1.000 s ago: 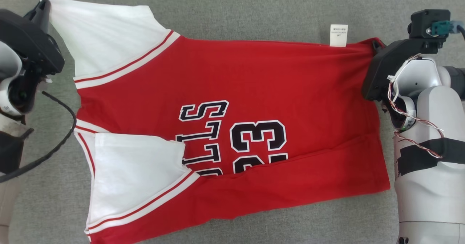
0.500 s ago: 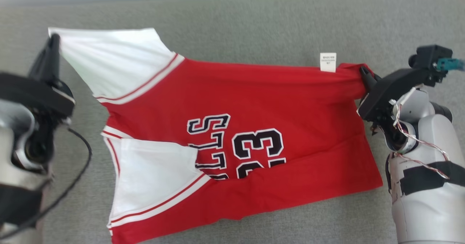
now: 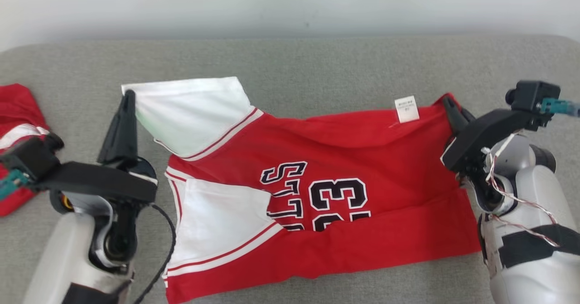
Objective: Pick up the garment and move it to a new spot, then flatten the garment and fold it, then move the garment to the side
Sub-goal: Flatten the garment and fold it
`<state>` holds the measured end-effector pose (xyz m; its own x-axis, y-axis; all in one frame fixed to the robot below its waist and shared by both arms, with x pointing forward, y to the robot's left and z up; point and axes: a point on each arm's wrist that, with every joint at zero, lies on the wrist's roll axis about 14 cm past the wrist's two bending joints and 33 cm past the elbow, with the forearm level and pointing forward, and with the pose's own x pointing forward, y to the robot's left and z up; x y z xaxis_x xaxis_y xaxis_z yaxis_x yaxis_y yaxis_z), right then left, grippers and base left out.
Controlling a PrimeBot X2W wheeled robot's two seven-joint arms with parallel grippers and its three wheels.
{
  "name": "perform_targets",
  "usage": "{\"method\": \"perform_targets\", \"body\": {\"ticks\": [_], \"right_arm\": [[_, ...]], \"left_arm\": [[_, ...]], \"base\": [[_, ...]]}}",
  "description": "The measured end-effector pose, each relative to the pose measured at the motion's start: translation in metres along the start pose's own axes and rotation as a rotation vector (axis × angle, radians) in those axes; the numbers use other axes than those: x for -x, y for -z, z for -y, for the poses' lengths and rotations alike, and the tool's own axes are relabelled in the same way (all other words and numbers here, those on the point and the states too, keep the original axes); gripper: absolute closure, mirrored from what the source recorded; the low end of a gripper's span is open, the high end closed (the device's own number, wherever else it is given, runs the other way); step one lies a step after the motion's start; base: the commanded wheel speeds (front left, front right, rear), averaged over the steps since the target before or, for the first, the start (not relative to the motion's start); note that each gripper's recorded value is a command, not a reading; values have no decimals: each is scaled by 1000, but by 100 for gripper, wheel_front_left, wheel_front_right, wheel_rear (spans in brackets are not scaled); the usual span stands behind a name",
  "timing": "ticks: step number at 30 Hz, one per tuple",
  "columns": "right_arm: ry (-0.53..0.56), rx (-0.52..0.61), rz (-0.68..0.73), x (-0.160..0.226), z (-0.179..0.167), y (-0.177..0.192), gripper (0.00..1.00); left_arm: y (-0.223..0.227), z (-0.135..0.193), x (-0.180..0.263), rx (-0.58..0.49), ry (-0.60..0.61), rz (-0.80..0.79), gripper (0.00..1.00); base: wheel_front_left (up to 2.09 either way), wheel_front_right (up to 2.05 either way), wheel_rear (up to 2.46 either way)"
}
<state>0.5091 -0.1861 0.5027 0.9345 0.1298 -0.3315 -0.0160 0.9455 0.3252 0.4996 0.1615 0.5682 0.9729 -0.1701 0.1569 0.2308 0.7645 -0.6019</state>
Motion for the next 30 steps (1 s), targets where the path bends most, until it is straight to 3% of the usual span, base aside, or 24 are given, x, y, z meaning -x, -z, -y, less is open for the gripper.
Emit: {"method": "perform_targets", "body": {"ticks": [10, 18, 24, 30], "right_arm": [[-10, 59, -26, 9, 5, 12, 100], [-27, 132, -121, 26, 15, 44, 100], [-29, 217, -153, 38, 26, 55, 100], [-40, 291, -234, 52, 31, 73, 100]], "left_arm": [[19, 20, 18, 5, 46, -10, 100], [54, -11, 75, 101, -82, -64, 100], [80, -15, 121, 198, -157, -129, 100], [93, -16, 147, 221, -199, -171, 100]], "base": [[0, 0, 0], [0, 0, 0], [0, 0, 0], [0, 0, 0]]}}
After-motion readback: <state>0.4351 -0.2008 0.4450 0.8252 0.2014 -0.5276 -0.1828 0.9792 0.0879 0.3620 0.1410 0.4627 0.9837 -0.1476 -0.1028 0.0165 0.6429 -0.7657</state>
